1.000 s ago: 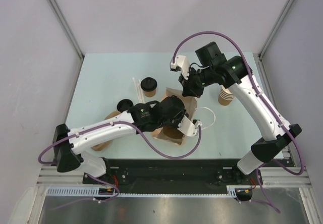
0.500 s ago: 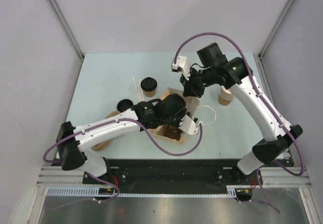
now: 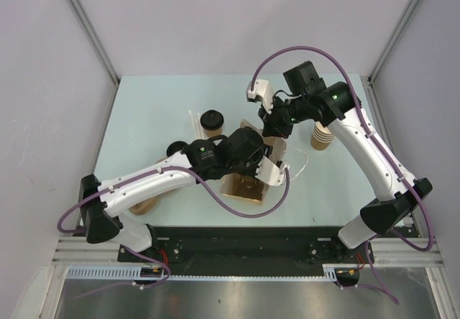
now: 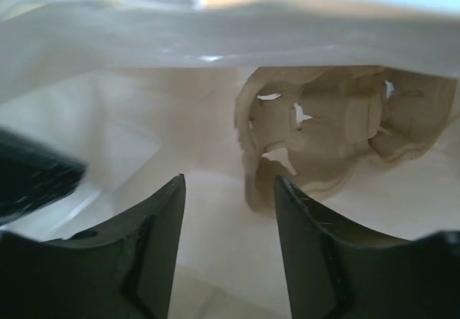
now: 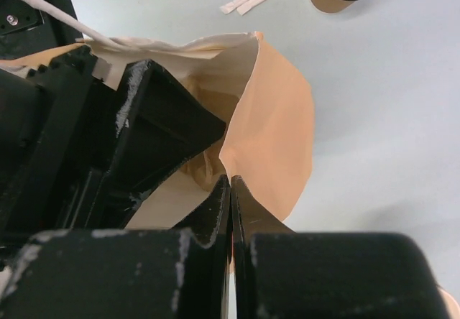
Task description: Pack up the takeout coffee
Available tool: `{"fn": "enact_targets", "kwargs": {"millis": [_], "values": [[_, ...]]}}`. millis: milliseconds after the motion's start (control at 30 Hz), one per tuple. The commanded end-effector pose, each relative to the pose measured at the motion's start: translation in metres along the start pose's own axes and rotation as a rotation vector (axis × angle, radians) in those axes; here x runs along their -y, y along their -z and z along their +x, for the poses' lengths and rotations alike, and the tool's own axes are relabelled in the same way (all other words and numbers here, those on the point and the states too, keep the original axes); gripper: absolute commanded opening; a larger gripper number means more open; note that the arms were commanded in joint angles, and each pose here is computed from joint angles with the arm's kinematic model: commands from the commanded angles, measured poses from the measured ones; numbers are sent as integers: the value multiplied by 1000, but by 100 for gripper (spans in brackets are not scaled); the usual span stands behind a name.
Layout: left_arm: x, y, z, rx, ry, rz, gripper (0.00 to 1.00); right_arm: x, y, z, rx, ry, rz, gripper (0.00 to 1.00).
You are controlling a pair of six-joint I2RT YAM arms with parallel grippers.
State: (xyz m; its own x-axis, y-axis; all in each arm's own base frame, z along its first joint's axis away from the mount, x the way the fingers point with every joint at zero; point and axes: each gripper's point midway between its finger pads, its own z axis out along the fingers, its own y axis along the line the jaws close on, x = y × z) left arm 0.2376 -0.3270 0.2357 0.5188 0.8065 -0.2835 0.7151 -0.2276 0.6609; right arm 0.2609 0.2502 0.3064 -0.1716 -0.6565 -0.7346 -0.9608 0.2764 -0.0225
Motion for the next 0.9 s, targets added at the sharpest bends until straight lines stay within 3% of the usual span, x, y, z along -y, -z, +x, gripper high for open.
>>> {"fn": "enact_targets", "kwargs": {"millis": [0,500,867], "values": [[-19,29,-9,35,39,-69,60,-6,8,-5,33,23,-7,0],[-51,70,-33,154,96,-167,78,10,2,10,3,-10,17,0],[-80,115,-63,331,180,-240,82,41,-3,23,3,-96,25,0]]}}
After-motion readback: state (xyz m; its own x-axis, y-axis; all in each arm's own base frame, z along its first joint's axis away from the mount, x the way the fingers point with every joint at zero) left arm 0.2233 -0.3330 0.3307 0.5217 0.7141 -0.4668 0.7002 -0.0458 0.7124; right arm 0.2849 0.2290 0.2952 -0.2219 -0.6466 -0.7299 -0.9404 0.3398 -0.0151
